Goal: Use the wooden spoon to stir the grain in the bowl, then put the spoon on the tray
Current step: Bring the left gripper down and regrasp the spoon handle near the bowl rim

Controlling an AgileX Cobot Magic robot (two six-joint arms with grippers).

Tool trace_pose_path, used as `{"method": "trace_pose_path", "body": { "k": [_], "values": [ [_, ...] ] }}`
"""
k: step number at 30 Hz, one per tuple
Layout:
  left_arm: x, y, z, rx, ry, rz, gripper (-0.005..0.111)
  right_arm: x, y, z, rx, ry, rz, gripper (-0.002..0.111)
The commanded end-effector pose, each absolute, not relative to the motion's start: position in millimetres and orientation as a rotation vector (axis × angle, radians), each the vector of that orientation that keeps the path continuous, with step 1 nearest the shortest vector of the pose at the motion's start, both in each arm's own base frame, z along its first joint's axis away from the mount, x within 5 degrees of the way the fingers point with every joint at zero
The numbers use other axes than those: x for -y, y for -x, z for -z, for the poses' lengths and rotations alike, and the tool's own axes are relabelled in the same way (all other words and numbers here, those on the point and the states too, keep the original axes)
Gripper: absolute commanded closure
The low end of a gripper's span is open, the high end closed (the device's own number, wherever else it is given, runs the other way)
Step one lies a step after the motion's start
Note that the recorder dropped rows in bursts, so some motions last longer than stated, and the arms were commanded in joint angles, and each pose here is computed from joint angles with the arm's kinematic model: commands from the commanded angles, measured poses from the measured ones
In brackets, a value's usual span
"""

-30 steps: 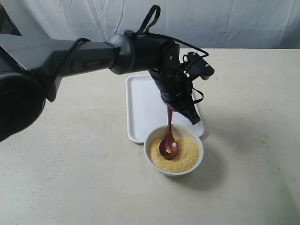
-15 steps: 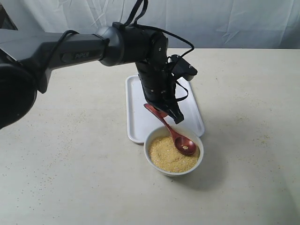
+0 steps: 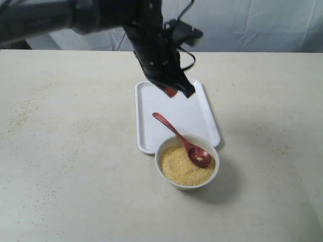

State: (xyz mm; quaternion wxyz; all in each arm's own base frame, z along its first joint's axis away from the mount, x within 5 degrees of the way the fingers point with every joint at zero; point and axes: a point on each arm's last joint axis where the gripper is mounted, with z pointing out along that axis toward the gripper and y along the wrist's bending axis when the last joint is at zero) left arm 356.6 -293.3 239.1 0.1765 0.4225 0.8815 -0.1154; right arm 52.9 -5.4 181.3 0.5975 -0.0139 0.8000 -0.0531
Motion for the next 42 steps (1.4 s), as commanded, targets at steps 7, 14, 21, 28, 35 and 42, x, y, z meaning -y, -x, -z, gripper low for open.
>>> {"method": "trace_pose_path", "body": {
  "k": [7,14,21,28,35,42],
  "values": [
    [213,-367,-317,-2.167,-0.338,0.676,0.107,6,-53,-181,-1.845,0.029,0.126,0.108],
    [188,-308,-278,-1.939,0.208,0.676,0.107,6,-53,-181,-1.845,0.029,0.126,0.108],
    [188,-262,-222,-1.869,0.472,0.856,0.107,6,-53,-181,-1.845,0.029,0.126,0.108],
    [194,-254,-159,-1.902,0.679,1.245,0.097,6,-53,-181,-1.848,0.029,0.126,0.108],
    [191,-262,-136,-2.014,0.65,1.43,0.049,6,-53,-181,-1.848,0.029,0.126,0.108],
    [207,-272,-116,-2.15,0.639,1.452,0.048,5,-53,-181,-1.845,0.027,0.124,0.108]
  ]
}}
